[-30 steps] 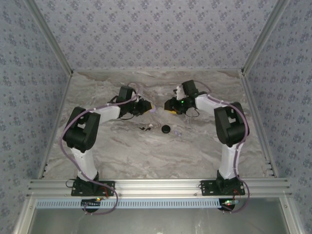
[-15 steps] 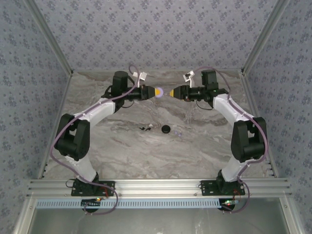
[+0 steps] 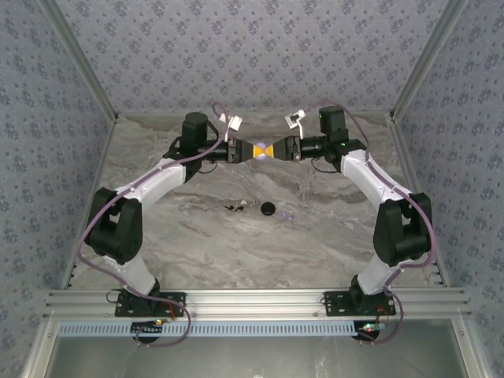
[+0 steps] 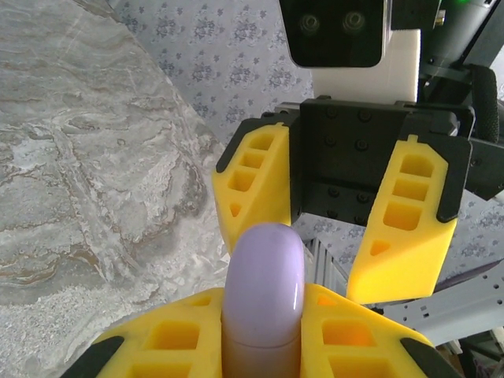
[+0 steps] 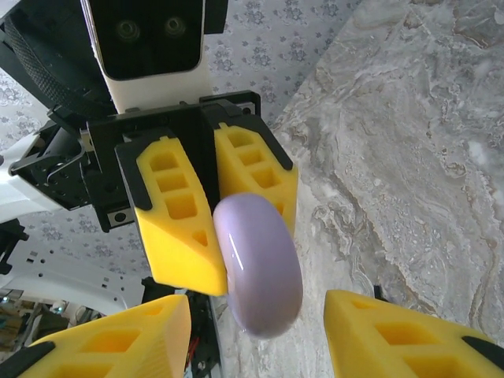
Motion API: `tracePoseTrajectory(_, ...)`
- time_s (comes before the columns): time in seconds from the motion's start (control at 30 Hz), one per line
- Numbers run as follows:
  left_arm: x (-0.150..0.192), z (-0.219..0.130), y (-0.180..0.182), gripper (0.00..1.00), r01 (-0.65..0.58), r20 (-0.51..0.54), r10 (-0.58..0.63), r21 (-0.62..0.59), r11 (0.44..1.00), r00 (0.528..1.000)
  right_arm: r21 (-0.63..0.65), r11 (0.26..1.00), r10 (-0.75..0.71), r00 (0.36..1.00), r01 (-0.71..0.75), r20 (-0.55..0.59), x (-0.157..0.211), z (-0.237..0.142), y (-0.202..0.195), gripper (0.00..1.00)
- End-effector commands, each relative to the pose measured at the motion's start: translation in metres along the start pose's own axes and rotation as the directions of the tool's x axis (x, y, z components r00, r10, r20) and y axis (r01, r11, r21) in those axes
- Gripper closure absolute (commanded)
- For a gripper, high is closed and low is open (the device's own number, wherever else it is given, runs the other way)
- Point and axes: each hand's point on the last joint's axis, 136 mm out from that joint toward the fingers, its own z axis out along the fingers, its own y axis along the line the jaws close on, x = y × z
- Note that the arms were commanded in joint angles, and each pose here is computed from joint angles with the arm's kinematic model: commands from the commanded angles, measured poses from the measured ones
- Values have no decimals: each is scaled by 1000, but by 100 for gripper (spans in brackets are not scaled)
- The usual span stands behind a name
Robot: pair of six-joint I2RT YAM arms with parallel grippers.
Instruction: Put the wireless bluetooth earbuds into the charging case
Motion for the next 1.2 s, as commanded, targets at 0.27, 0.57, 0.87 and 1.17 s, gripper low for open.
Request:
tracePoseTrajectory(0.27, -9, -3, -37, 93, -96, -4, 97, 62, 993, 995, -51, 998, -42, 999, 41, -18, -4, 3, 18, 62)
tracePoseTrajectory(0.57, -8, -1, -40, 93, -103, -9, 104, 65, 993, 995, -55, 998, -38, 999, 36, -24, -3, 4, 19, 75)
tracePoseTrajectory(0.87, -6, -1, -41, 80, -97, -17, 98, 61, 993, 995, -37, 998, -49, 999, 49, 10, -10, -7, 24, 80)
tracePoseTrajectory(1.17, 0, 0, -43, 68, -95, -26, 96, 64, 993, 995, -27, 999, -46, 998, 47, 30, -17, -9, 24, 80)
